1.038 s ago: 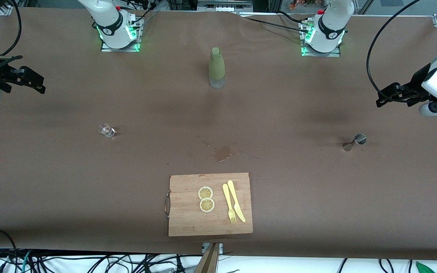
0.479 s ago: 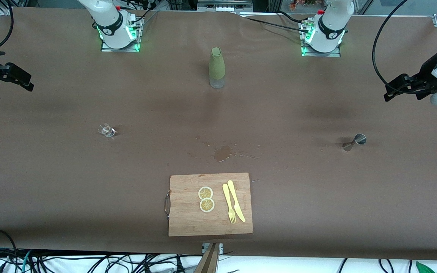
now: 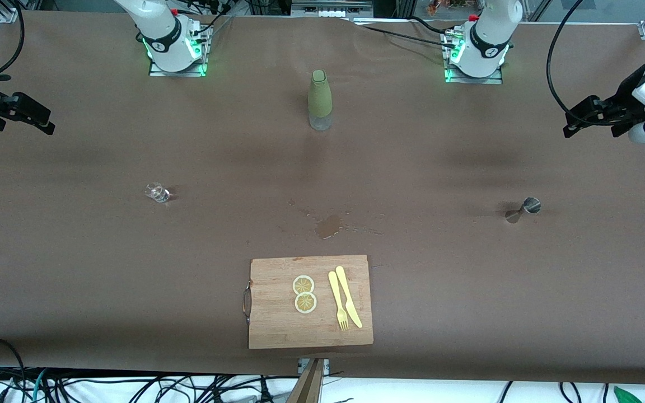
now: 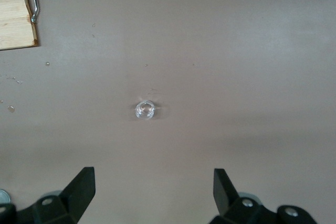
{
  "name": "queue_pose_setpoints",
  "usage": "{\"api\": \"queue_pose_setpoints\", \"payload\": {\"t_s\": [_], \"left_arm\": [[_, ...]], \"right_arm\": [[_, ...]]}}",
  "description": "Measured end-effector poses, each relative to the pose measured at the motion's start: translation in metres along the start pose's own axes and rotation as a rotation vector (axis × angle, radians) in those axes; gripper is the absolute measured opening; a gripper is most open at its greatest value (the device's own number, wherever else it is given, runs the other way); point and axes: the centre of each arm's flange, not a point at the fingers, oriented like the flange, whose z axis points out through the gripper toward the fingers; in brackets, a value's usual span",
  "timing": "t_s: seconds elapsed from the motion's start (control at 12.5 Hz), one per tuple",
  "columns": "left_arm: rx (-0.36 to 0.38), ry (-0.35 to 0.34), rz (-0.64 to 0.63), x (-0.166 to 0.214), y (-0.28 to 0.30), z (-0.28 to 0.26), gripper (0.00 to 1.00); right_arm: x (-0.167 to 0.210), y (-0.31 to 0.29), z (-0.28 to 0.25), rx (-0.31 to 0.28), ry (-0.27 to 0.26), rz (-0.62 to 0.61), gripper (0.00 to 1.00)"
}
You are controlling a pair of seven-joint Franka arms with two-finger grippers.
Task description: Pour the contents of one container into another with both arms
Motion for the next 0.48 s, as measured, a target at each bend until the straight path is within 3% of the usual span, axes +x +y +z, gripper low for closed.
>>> {"api": "queue_pose_setpoints", "payload": {"t_s": [0.48], "left_arm": [[-0.001, -0.029, 0.016, -0.0022, -0.0089, 0.0048, 1.00]], "right_arm": [[-0.0001, -0.0044, -0.0001, 0.000, 0.000, -0.008, 1.00]]}}
